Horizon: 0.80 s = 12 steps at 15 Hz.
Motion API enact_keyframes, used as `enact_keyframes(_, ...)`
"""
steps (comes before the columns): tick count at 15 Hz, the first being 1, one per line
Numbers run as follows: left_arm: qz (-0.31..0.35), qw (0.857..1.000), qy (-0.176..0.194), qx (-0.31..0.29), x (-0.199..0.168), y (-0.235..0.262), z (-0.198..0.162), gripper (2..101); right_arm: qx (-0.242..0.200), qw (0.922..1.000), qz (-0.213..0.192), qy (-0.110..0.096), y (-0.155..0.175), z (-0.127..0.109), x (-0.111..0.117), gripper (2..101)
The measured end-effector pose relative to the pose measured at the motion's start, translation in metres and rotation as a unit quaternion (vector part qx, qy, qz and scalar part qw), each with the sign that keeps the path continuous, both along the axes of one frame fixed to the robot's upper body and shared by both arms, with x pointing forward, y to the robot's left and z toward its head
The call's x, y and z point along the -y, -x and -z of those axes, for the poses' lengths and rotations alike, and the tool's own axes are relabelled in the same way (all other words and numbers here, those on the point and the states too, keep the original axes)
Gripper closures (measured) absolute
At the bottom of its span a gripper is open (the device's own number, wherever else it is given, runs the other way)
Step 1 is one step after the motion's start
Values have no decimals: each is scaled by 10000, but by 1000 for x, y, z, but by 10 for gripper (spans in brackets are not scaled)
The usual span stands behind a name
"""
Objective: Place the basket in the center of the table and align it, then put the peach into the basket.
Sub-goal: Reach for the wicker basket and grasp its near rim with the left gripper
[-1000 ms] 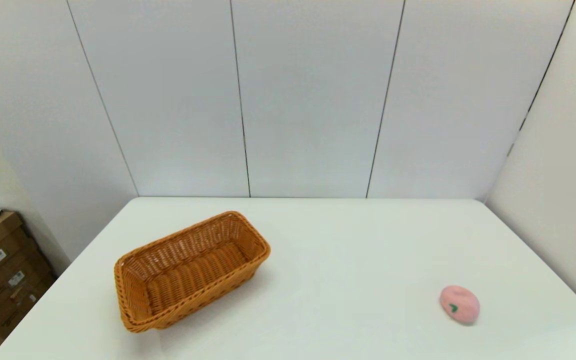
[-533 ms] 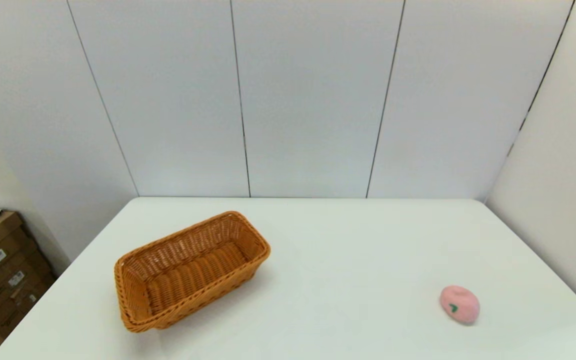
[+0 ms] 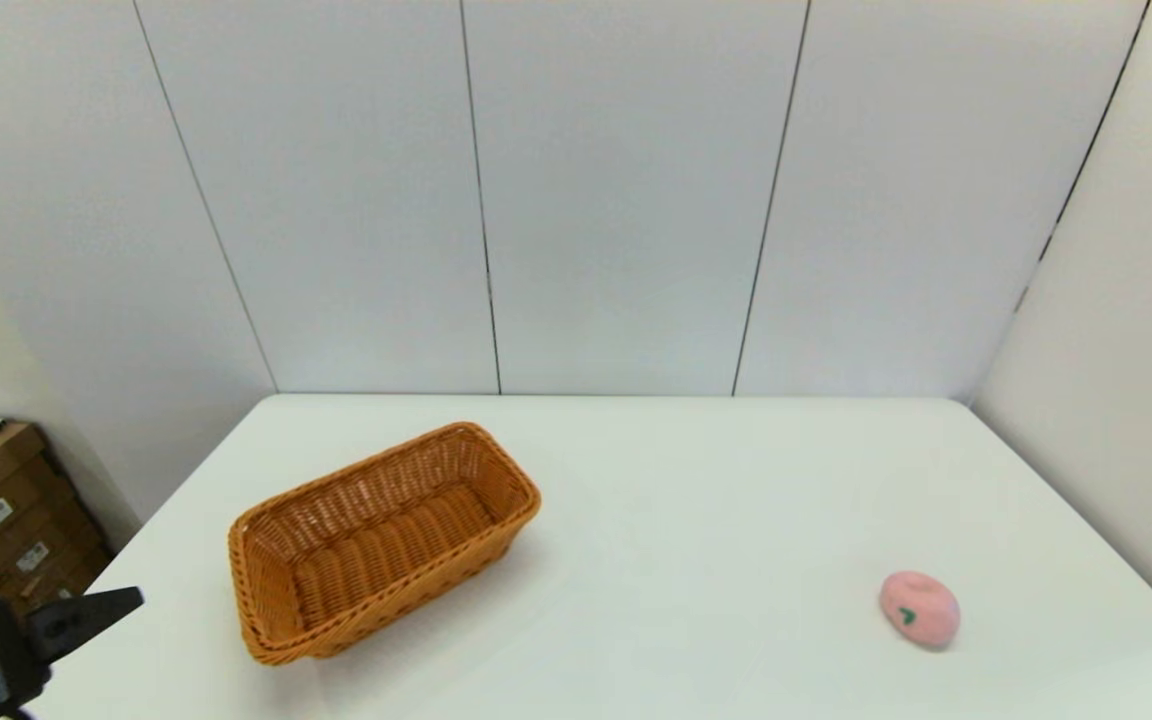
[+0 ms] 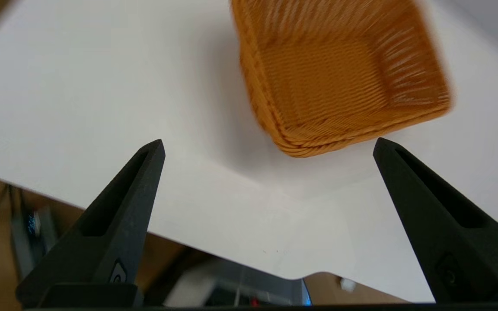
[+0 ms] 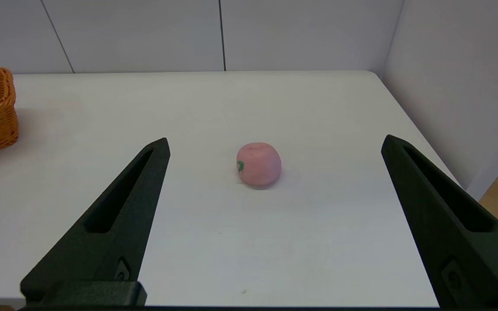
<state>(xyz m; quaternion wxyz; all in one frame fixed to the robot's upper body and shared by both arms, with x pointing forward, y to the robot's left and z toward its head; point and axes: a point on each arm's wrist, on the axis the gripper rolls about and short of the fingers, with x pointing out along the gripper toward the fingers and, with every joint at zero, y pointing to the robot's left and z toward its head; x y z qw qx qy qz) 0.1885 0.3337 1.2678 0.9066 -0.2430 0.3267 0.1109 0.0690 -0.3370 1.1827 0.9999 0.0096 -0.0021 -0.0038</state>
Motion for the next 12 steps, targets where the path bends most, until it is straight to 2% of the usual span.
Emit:
enact_keyframes(2, -231, 9954, 285, -886, -1, -50, 15, 54, 0, 10000, 2, -2, 0, 0, 0, 52)
enact_keyframes(5, -599, 9784, 599, -1884, -5, -117, 57, 54, 0, 10000, 0, -2, 0, 0, 0, 52)
enact_keyframes(7, -793, 9686, 741, -2235, -7, -152, 87, 54, 0, 10000, 2, 2, 0, 0, 0, 52)
enact_keyframes(12, -796, 9623, 1002, -2401, -10, -203, 122, 54, 0, 10000, 2, 5, 0, 0, 0, 52)
